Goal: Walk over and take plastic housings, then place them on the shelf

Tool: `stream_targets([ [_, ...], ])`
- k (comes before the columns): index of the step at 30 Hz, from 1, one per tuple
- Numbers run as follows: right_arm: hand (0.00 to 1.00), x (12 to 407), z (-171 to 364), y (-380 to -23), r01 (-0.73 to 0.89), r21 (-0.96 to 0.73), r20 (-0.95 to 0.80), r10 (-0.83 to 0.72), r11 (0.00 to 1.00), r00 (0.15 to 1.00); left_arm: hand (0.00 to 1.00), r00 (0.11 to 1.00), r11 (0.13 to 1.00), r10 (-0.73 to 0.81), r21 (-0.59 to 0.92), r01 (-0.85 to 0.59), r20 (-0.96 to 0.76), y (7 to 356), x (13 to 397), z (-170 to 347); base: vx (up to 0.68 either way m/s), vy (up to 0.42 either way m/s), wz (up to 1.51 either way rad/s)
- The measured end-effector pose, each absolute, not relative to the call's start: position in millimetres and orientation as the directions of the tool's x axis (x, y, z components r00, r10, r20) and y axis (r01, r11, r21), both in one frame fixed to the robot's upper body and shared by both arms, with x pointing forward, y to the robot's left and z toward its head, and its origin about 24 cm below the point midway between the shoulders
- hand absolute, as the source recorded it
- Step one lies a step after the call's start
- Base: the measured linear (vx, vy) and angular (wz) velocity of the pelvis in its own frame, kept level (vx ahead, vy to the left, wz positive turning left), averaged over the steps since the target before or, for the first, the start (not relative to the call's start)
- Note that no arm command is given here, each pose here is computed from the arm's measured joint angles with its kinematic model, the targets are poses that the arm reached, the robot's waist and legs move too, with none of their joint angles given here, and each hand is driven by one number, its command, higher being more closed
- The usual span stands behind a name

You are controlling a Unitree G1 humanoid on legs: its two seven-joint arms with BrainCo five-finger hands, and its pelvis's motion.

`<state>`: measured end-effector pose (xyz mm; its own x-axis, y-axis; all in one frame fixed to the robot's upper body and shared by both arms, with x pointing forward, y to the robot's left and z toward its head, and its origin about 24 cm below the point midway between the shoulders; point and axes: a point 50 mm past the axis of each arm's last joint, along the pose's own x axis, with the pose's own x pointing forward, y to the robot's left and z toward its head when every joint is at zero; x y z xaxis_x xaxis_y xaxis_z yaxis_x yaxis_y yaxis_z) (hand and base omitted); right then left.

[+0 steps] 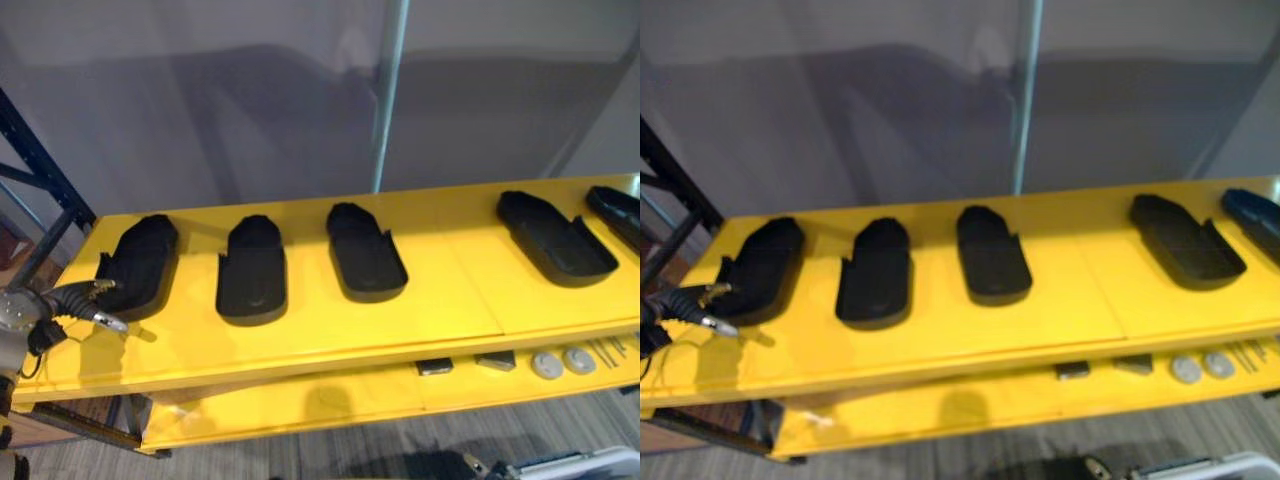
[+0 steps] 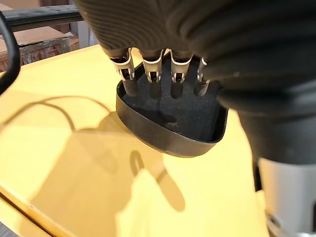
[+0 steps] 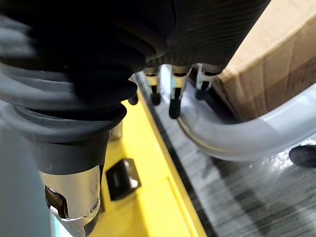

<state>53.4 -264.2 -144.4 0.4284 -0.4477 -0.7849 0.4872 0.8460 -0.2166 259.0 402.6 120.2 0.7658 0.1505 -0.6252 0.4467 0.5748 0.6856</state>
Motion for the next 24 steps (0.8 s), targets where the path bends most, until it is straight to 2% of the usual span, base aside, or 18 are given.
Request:
stream_targets([
  [12,0.00,63,-142,-264,0.482,-0.208,-0.763,-0.449,0.851,0.464,0.00,0.689,0.574,0.078,0.598,0.560,-0.720,396,257,111,-0.07,-0.008,-0.07],
  [24,0.00,56,-144,-264,0.486,-0.219,-0.779,-0.452,0.846,0.435,0.00,0.632,0.579,0.061,0.543,0.608,-0.773,396,254,102,0.05,0.012,0.04],
])
